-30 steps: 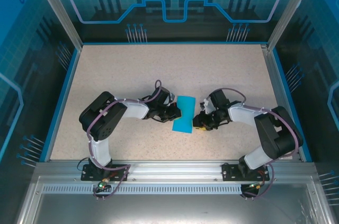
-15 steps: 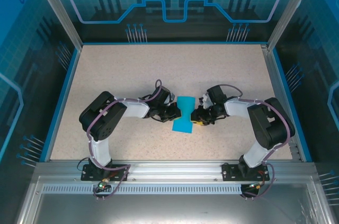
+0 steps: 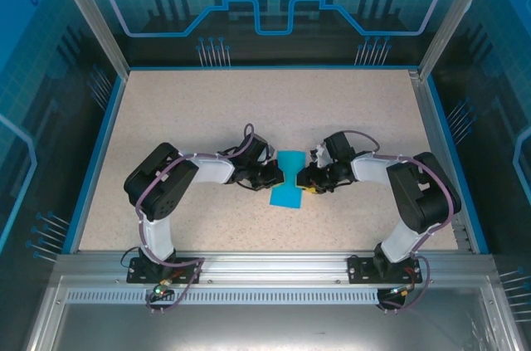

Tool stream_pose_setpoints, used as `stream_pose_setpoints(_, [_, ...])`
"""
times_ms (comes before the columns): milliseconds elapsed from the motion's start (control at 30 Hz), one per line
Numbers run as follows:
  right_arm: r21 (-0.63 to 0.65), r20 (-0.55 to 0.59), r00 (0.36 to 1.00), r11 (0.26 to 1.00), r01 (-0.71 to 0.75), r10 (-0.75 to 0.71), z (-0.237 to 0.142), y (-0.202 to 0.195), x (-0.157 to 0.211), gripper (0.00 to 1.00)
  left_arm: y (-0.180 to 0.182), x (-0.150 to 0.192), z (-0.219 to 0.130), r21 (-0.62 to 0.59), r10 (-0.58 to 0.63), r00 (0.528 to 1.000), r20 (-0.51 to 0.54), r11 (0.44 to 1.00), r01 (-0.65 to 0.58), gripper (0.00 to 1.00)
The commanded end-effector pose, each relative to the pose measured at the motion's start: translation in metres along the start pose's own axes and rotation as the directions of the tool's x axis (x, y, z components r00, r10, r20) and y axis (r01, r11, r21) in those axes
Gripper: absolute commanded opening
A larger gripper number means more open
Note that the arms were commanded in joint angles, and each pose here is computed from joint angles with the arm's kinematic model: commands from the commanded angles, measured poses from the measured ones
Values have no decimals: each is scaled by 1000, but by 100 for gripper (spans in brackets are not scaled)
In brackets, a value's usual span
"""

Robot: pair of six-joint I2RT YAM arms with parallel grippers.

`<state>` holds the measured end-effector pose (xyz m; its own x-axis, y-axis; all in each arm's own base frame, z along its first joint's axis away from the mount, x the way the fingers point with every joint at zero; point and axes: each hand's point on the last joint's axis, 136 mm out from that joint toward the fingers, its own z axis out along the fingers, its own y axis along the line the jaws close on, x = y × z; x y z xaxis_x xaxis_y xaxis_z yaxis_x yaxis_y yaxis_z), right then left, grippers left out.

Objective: Fold a paper plane with a square sheet of paper (pick it up from the middle)
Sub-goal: Turn over the paper at the center of the table.

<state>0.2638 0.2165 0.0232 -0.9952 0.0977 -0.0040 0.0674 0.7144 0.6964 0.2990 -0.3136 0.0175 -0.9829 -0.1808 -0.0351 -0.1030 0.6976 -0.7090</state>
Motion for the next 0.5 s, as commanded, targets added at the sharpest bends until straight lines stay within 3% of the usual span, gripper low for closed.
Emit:
stream_pose_setpoints(0, [-56, 7, 1000, 998, 10, -9, -1, 6, -2, 32, -9, -1, -7, 8, 22, 1000, 6, 1000, -23, 4])
stream_pose_setpoints(267, [-108, 20, 999, 994, 29, -27, 4, 7, -1, 30, -18, -5, -13, 27, 31, 999, 32, 999, -32, 7])
stream_pose_setpoints(467, [-141, 28, 997, 987, 74, -70, -2, 16, 1, 19, -24, -12, -31, 30, 45, 992, 121, 998, -49, 9])
